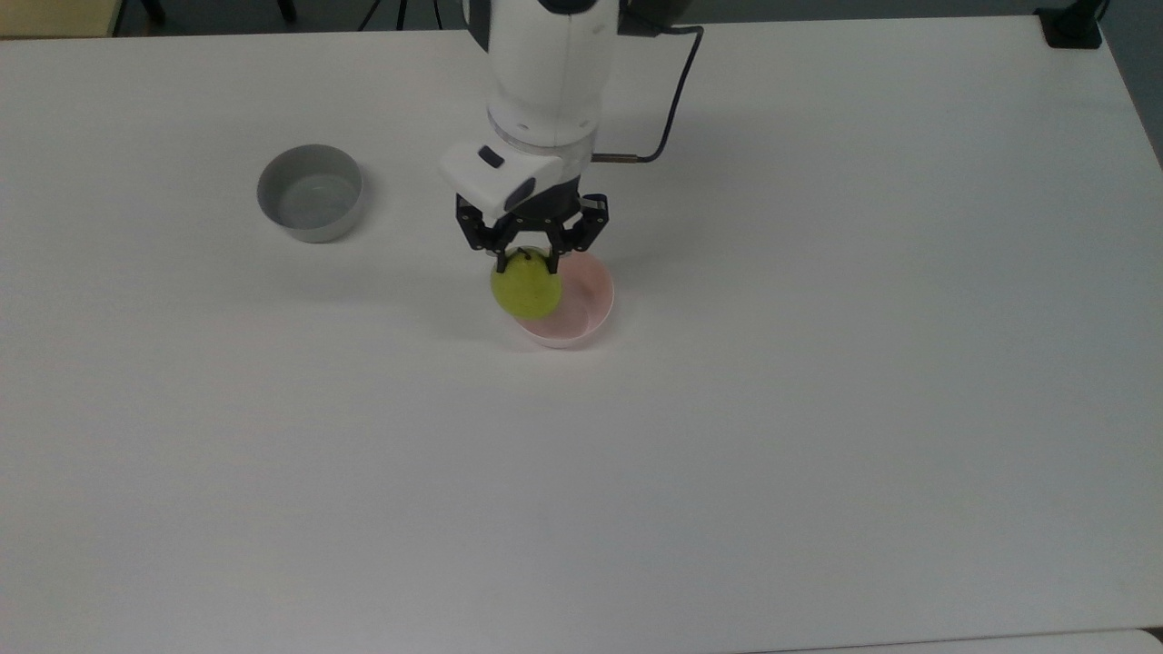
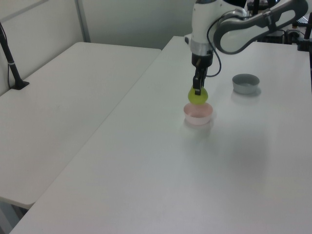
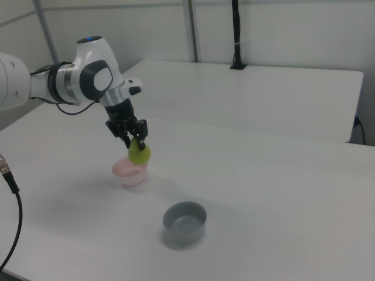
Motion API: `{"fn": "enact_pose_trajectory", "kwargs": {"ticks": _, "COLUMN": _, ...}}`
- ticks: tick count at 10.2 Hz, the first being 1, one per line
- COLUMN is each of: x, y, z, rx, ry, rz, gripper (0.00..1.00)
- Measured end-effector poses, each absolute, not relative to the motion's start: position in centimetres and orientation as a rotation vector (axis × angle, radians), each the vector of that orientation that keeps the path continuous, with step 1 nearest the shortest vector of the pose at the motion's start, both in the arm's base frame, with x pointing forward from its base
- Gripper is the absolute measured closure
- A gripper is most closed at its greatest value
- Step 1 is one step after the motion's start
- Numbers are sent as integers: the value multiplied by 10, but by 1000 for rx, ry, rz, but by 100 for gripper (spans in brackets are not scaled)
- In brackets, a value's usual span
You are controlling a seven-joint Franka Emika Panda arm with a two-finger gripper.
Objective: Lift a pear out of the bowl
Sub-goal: 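Lift the pear out of the pink bowl and carry it sideways, then lower the pear onto the table and open the gripper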
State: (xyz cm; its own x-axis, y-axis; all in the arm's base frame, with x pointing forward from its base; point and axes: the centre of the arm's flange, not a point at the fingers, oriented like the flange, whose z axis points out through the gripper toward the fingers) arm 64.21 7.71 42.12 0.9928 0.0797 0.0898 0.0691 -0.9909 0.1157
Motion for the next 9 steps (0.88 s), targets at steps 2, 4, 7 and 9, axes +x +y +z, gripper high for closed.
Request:
{"fn": "enact_pose_trajectory", "kwargs": {"ticks": 2, "x": 643, "y": 39, "z": 443, "rx": 3036, "ry": 84, "rz": 183, "gripper": 49}}
{"fn": "enact_pose_trajectory", "kwargs": {"ticks": 4, "x": 647, "y": -18, "z": 453, "rx": 3030, "ry": 50, "rz": 202, "gripper": 49}}
{"fn": "enact_pose_trajectory", "kwargs": {"ticks": 7, "x": 647, "y": -106, "z": 455, "rx": 3032, "ry": -2, "rz": 215, "gripper": 49}}
{"fn": "enact_pose_trajectory", "kwargs": {"ticks": 9, "x": 658, "y": -140, "z": 429, "rx": 3028, "ry": -17, "rz": 211, "gripper": 49}}
